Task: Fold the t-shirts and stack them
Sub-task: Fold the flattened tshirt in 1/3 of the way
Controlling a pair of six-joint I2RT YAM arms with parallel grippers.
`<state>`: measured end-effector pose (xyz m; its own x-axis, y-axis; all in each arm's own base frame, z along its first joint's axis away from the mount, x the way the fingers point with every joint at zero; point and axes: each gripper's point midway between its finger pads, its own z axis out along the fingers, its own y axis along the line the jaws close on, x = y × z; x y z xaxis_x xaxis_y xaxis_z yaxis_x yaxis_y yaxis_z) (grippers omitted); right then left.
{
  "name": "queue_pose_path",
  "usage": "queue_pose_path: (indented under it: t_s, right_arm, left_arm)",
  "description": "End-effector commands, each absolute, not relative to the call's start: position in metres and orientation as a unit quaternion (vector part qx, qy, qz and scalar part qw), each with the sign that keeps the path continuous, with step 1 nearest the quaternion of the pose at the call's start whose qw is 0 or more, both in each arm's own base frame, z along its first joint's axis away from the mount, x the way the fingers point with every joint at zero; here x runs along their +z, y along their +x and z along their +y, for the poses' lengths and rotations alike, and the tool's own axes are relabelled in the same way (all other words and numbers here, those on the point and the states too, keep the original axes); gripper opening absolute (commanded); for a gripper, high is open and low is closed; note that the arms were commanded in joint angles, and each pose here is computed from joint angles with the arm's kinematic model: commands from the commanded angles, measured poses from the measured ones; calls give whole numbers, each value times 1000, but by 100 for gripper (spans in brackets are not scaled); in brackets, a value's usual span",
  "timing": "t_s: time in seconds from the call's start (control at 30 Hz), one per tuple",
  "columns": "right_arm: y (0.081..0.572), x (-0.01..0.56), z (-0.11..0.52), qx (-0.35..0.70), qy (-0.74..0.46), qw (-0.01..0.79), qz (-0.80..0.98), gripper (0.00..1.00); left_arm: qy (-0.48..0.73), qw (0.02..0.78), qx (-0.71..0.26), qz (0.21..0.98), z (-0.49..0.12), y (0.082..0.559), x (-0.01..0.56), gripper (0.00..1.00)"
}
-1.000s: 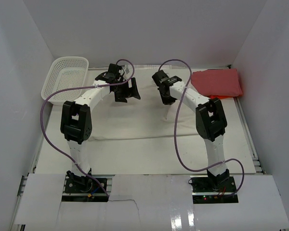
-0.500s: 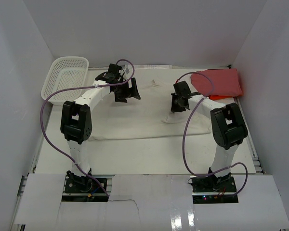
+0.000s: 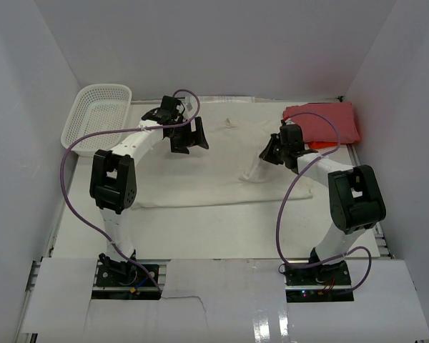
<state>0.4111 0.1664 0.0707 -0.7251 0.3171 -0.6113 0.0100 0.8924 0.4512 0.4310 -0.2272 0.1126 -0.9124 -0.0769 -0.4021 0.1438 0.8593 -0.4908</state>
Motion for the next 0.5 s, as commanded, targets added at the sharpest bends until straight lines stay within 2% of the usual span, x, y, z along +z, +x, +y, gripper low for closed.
queue_pose_path:
  t_s: [0.0, 0.37, 0.47]
  right_arm:
    - [432, 102, 190, 295, 70, 404, 863, 10]
    - [469, 123, 231, 401, 41, 400, 823, 8]
    - [470, 144, 221, 400, 57, 446, 799, 8]
  left_arm:
    - [31, 216, -280, 935, -233, 428, 122, 98]
    - [34, 214, -279, 936, -233, 427, 119, 98]
    - [34, 213, -277, 936, -232, 425, 118, 98]
